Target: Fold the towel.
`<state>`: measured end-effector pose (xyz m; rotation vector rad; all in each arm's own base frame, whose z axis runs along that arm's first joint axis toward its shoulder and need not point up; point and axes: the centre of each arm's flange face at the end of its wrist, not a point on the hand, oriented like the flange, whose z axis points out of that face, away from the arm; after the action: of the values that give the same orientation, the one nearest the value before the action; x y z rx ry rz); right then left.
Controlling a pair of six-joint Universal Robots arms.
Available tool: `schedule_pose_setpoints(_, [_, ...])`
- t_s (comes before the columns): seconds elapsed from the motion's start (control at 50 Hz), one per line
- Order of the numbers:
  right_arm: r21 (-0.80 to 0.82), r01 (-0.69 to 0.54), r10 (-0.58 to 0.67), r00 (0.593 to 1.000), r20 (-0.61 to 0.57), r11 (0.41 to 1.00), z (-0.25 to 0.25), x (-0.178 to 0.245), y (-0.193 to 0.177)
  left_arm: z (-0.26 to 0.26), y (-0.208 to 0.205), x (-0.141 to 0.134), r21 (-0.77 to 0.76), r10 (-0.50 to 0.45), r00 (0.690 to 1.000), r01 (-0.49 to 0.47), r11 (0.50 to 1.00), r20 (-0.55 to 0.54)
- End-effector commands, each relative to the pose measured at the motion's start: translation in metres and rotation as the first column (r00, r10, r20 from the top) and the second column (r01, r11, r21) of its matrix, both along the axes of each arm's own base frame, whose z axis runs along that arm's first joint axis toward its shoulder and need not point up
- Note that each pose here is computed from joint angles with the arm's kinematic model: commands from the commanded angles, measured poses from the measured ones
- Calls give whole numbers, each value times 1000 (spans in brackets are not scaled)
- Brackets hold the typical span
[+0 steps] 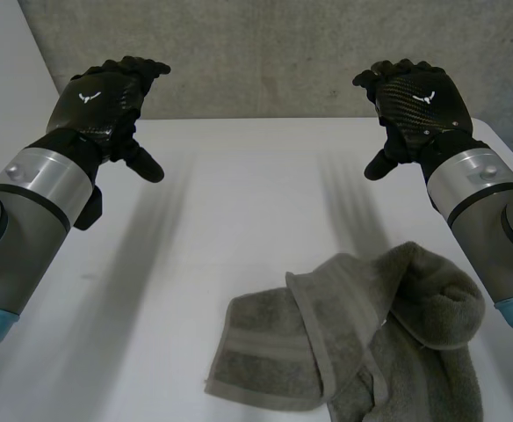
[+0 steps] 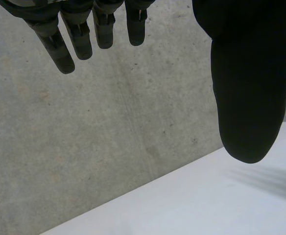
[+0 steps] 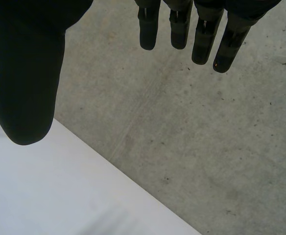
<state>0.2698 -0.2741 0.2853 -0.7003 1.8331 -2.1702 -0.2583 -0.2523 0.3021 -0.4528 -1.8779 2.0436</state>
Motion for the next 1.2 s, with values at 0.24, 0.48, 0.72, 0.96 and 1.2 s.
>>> schedule_pose_setpoints(0.24, [-14,7,-7,999,-33,1000,5,-1,-3,-25,25,-27,71,-148,988,145,987,38])
schedule_pose_setpoints(0.48, [4,133,-130,976,-174,991,-8,-36,-23,-103,95,-79,230,-508,833,461,857,221])
schedule_pose_setpoints(0.72, [228,265,-201,942,-269,937,-63,-85,-13,-150,127,-125,215,-623,734,585,782,270])
schedule_pose_setpoints(0.96, [500,252,-109,948,-298,829,-99,-109,16,-185,123,-148,246,-648,699,600,761,302])
schedule_pose_setpoints(1.2, [516,256,-73,935,-348,817,-106,-114,23,-177,103,-153,161,-534,758,514,843,374])
